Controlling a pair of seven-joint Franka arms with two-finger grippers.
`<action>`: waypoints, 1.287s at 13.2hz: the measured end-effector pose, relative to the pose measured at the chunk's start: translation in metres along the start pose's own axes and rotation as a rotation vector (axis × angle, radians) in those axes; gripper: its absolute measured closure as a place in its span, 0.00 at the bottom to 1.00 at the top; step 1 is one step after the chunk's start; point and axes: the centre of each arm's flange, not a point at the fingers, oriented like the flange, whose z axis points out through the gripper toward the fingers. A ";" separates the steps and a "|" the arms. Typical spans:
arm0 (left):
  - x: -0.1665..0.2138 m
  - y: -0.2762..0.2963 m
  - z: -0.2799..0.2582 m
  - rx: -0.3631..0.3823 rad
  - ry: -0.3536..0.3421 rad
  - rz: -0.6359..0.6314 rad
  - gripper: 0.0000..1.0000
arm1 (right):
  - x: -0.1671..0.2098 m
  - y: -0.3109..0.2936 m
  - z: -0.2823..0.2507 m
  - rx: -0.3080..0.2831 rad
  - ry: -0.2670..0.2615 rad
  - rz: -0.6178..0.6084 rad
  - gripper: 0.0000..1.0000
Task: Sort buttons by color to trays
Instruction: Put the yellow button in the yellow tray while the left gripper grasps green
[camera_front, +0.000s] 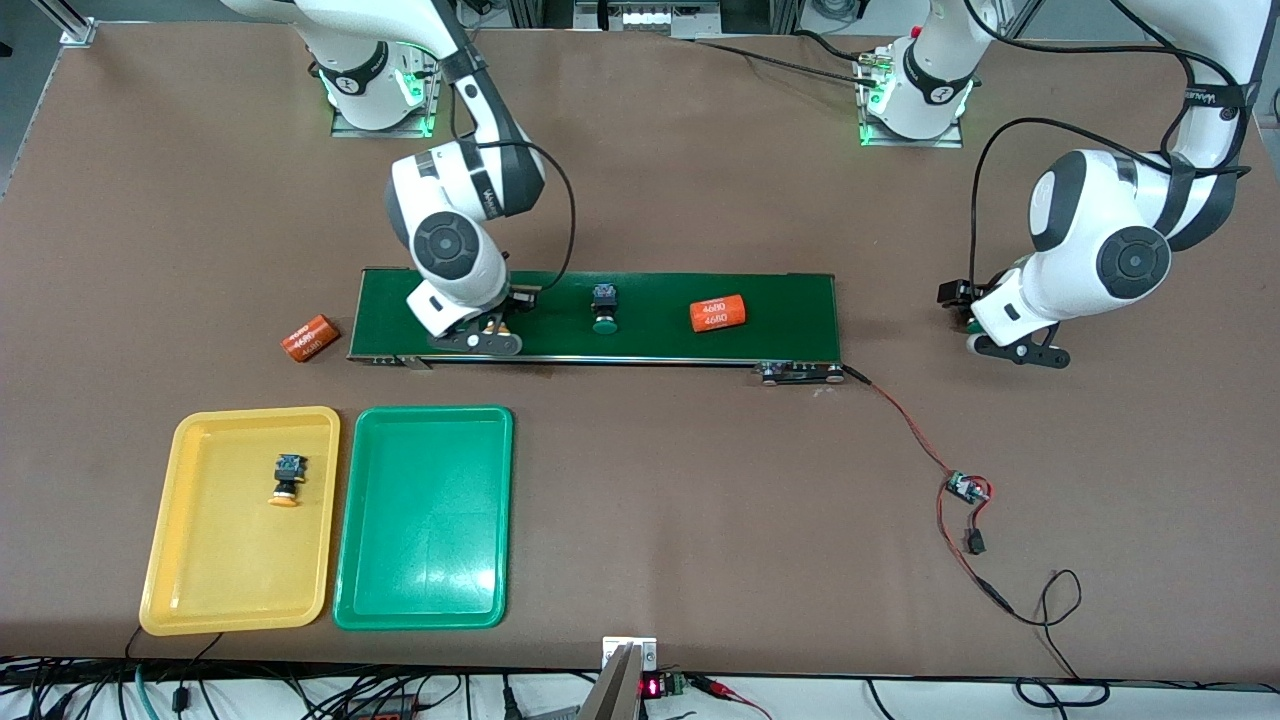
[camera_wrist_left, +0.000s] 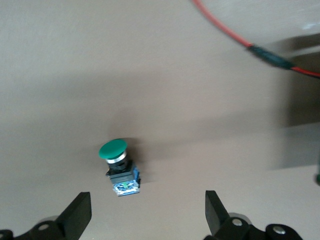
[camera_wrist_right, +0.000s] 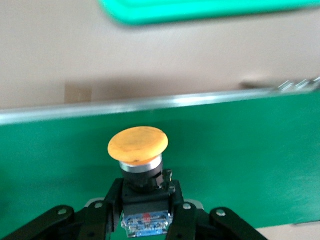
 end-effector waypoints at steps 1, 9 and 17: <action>-0.003 -0.011 0.009 -0.004 -0.003 -0.024 0.00 | 0.019 0.018 -0.019 0.010 0.026 0.041 0.59; -0.032 -0.044 0.095 -0.017 0.101 -0.163 0.00 | 0.147 0.222 -0.048 -0.043 0.104 0.130 0.59; -0.035 -0.043 0.130 -0.032 0.010 -0.165 0.40 | 0.215 0.334 0.005 -0.147 0.211 -0.061 0.59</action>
